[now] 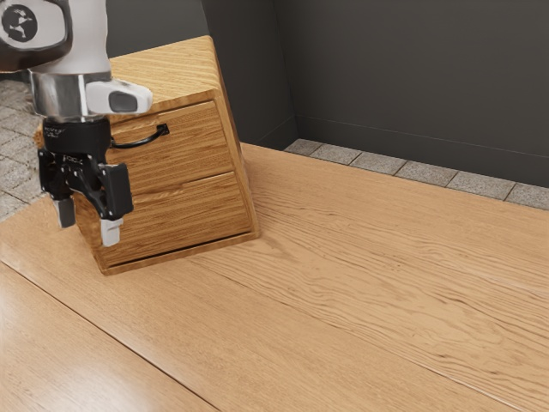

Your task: Pull the drawer handle with one arm to open the drawer

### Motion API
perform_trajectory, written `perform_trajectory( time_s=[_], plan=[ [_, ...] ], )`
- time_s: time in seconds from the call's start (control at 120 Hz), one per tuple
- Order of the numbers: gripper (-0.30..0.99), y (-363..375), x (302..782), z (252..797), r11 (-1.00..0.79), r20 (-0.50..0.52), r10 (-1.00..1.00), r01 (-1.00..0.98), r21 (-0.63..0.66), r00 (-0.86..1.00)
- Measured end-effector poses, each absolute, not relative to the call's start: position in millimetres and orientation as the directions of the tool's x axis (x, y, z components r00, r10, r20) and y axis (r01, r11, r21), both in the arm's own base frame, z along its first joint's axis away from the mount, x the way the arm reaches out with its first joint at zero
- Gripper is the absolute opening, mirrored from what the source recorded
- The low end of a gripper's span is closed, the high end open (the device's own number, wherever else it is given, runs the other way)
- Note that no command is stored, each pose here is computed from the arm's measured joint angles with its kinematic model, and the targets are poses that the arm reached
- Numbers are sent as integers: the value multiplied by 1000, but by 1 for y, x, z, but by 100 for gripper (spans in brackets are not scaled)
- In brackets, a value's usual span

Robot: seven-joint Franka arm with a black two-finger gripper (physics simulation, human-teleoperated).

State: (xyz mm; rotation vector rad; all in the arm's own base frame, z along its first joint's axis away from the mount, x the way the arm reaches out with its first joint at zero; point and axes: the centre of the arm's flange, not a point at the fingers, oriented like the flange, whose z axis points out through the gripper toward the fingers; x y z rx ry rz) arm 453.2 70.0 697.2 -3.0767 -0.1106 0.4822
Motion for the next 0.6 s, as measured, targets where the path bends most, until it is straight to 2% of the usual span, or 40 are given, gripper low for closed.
perform_trajectory(
  time_s=[0.108,0.233,0.367,0.433,0.6],
  plan=[
    [69,70,487,703,-998,-155,42,33,-58,987],
    [69,79,502,715,-994,-45,-4,-9,-107,999],
    [69,84,470,745,-973,16,-106,-100,-206,994],
    [69,86,458,730,-953,21,-187,-176,-246,982],
    [68,100,490,701,-860,67,-428,-383,-338,901]
  ],
)
